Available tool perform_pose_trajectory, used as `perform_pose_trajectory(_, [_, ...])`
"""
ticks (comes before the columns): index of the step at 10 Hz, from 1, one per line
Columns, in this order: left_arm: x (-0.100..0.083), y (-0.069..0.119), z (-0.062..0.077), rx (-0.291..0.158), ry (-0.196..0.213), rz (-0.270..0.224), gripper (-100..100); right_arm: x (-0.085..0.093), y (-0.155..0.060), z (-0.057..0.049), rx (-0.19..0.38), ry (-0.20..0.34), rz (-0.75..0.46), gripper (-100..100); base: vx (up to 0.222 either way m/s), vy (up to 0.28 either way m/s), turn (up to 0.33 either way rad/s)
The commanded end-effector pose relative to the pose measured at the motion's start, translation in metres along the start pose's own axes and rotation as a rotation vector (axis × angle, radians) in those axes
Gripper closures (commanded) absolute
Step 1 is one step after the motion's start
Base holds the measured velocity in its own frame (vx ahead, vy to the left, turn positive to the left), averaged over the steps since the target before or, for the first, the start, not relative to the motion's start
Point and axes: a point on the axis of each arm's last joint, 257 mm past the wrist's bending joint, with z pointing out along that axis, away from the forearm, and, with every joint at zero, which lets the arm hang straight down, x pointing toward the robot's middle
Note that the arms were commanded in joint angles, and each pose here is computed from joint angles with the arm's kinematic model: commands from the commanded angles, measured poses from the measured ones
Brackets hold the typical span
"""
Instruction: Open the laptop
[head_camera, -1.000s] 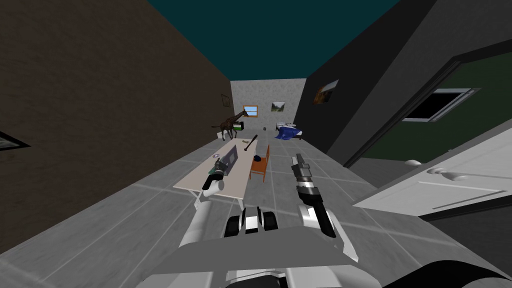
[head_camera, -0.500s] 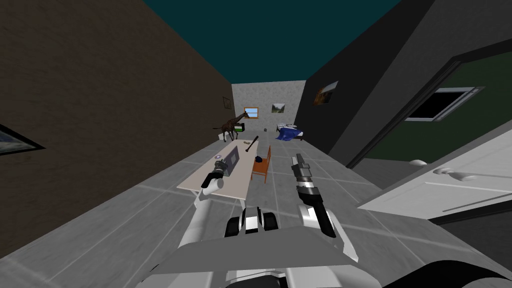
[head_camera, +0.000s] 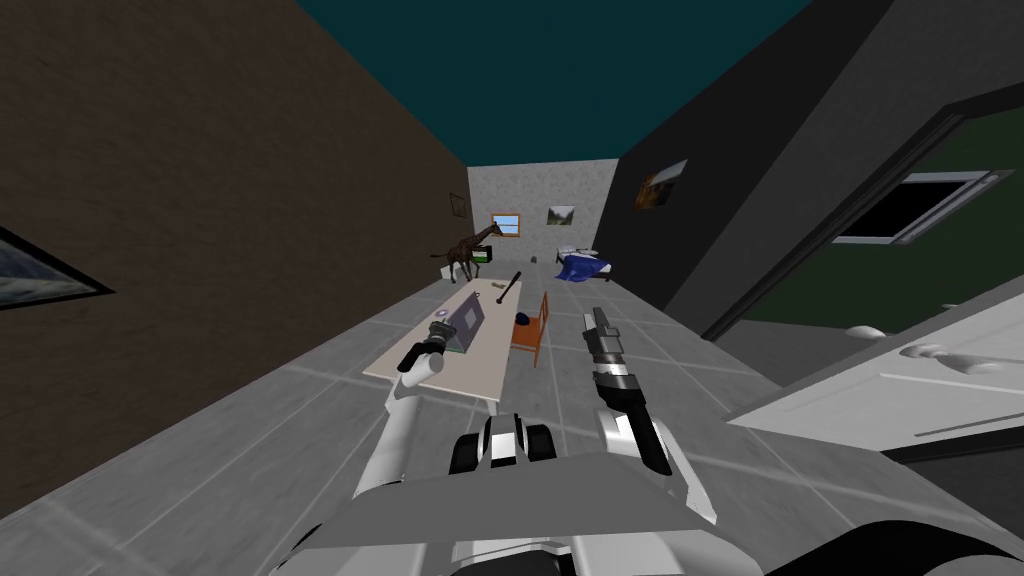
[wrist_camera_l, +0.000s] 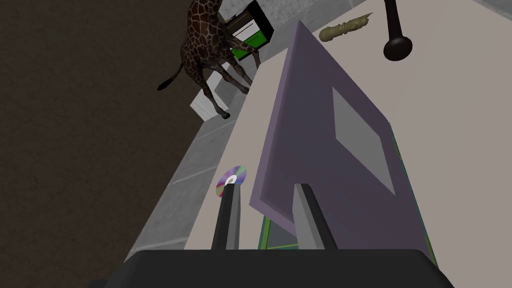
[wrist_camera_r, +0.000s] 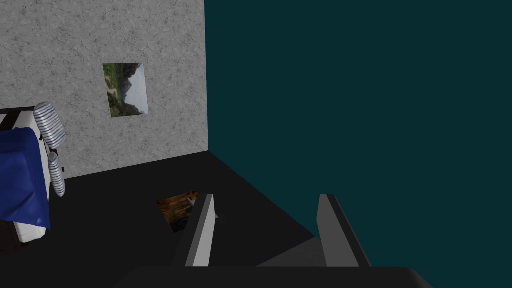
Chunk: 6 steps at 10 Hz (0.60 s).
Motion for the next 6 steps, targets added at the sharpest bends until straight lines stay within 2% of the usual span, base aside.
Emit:
perform_pose_trajectory(1, [0.0, 0.0, 0.001, -0.015, -0.005, -0.037, 100, 0.0, 0.0, 0.0, 0.0, 0.0, 0.0, 0, 0.014, 0.043, 0.017])
perform_pose_trajectory(2, [-0.01, 0.007, -0.003, -0.039, -0.026, -0.121, 100, 0.0, 0.0, 0.0, 0.0, 0.0, 0.0, 0, 0.037, 0.078, -0.009])
perform_pose_trajectory(6, [-0.027, 0.024, -0.011, -0.086, -0.067, -0.277, 100, 0.0, 0.0, 0.0, 0.0, 0.0, 0.0, 0, 0.053, 0.119, -0.017])
